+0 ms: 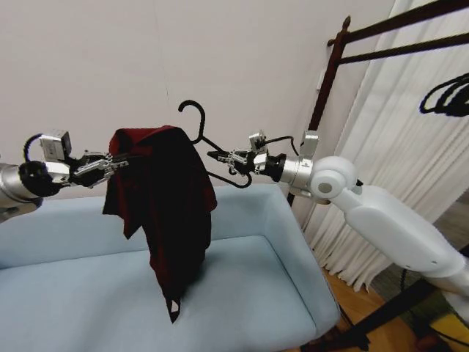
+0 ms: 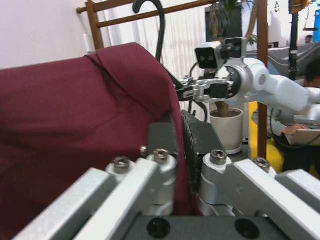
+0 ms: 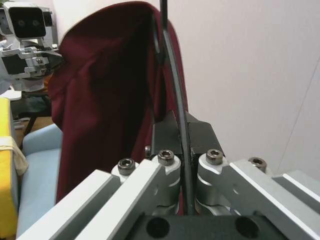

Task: Pick up the clothes from the sofa and hang them on the clothes hanger.

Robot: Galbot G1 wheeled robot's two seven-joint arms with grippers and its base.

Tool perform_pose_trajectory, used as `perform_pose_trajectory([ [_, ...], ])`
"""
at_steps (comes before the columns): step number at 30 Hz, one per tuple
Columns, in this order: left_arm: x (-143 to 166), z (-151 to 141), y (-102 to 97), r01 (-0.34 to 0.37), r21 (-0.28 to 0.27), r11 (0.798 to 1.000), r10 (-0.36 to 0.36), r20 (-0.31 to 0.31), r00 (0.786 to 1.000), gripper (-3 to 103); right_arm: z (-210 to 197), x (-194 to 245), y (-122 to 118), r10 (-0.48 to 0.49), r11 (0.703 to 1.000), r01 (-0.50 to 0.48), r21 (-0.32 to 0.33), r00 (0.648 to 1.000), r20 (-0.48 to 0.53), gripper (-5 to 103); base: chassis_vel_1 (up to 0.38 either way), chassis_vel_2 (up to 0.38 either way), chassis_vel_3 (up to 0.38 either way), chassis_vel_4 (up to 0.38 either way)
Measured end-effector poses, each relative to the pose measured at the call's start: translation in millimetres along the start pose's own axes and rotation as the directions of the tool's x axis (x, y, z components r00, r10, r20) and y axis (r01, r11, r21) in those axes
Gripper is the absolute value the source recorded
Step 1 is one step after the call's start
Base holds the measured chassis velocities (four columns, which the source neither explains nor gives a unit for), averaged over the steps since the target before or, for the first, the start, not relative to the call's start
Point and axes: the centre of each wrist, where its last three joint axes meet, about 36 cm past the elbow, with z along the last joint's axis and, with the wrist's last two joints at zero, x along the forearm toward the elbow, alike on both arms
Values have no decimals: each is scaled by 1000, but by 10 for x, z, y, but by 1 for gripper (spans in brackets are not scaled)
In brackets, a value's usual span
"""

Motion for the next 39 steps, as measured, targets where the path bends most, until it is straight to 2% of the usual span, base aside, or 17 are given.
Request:
perform_pose_trajectory([
  [2, -8, 25, -6, 13, 4, 1000, -13, 5, 1000, 18, -18, 45, -8, 10, 1000, -10, 5, 1000, -4, 2, 0, 0, 0, 0],
  [5, -19, 41, -16, 29, 8, 1000, -30, 8, 1000, 24, -31, 85, -7, 17, 1000, -16, 11, 1000, -9, 2, 0, 0, 0, 0],
  [8, -20, 48, -19, 50, 11, 999, -50, 17, 999, 40, -47, 133, -10, 25, 1000, -25, 16, 1000, -13, 2, 0, 0, 0, 0],
  [11, -13, 48, -20, 61, 12, 998, -61, 22, 998, 45, -52, 158, -17, 31, 999, -31, 17, 999, -15, 2, 0, 0, 0, 0],
  [12, 2, 52, -28, 67, 14, 998, -68, 23, 997, 56, -56, 180, -25, 36, 999, -36, 17, 999, -14, 2, 0, 0, 0, 0],
  [14, 13, 56, -33, 71, 15, 997, -71, 23, 997, 56, -57, 189, -30, 38, 999, -38, 17, 999, -13, 2, 0, 0, 0, 0],
  [16, 38, 55, -39, 77, 15, 997, -78, 23, 997, 67, -55, 202, -43, 43, 999, -43, 16, 999, -11, 2, 0, 0, 0, 0],
  [19, 138, 9, -17, 114, 11, 993, -114, 24, 993, 83, -34, 232, -93, 53, 999, -52, 12, 999, -11, 2, 0, 0, 0, 0],
  [21, 160, -11, -10, 125, 7, 992, -125, 22, 992, 83, -32, 240, -103, 54, 998, -54, 12, 998, -11, 2, 0, 0, 0, 0],
  [23, 220, -89, 27, 174, -13, 985, -173, 19, 985, 93, -38, 260, -114, 51, 999, -51, 15, 999, -10, 2, 0, 0, 0, 0],
  [26, 250, -175, 66, 217, -42, 975, -216, 17, 976, 99, -60, 273, -110, 37, 999, -36, 23, 999, -8, 2, 0, 0, 0, 0],
  [28, 304, -295, 156, 257, -79, 963, -259, -7, 966, 100, -95, 283, -97, 5, 999, -5, 36, 1000, -8, 2, 0, 0, 0, 0],
  [29, 304, -295, 156, 257, -79, 963, -259, -7, 966, 100, -95, 283, -97, 5, 999, -5, 36, 1000, -8, 2, 0, 0, 0, 0],
  [34, 408, -463, 278, 305, -116, 945, -315, -86, 945, 100, -170, 298, -151, -90, 994, 91, 64, 996, -24, 2, 0, 0, 0, 0],
  [36, 414, -479, 288, 304, -119, 945, -316, -97, 944, 100, -178, 308, -164, -104, 992, 106, 68, 994, -30, 2, 0, 0, 0, 0],
  [37, 423, -540, 310, 278, -122, 953, -293, -131, 947, 100, -212, 340, -199, -141, 986, 145, 86, 988, -58, 2, 0, 0, 0, 0],
  [39, 421, -559, 313, 265, -123, 956, -281, -141, 949, 100, -221, 350, -205, -147, 984, 153, 92, 987, -68, 2, 0, 0, 0, 0],
])
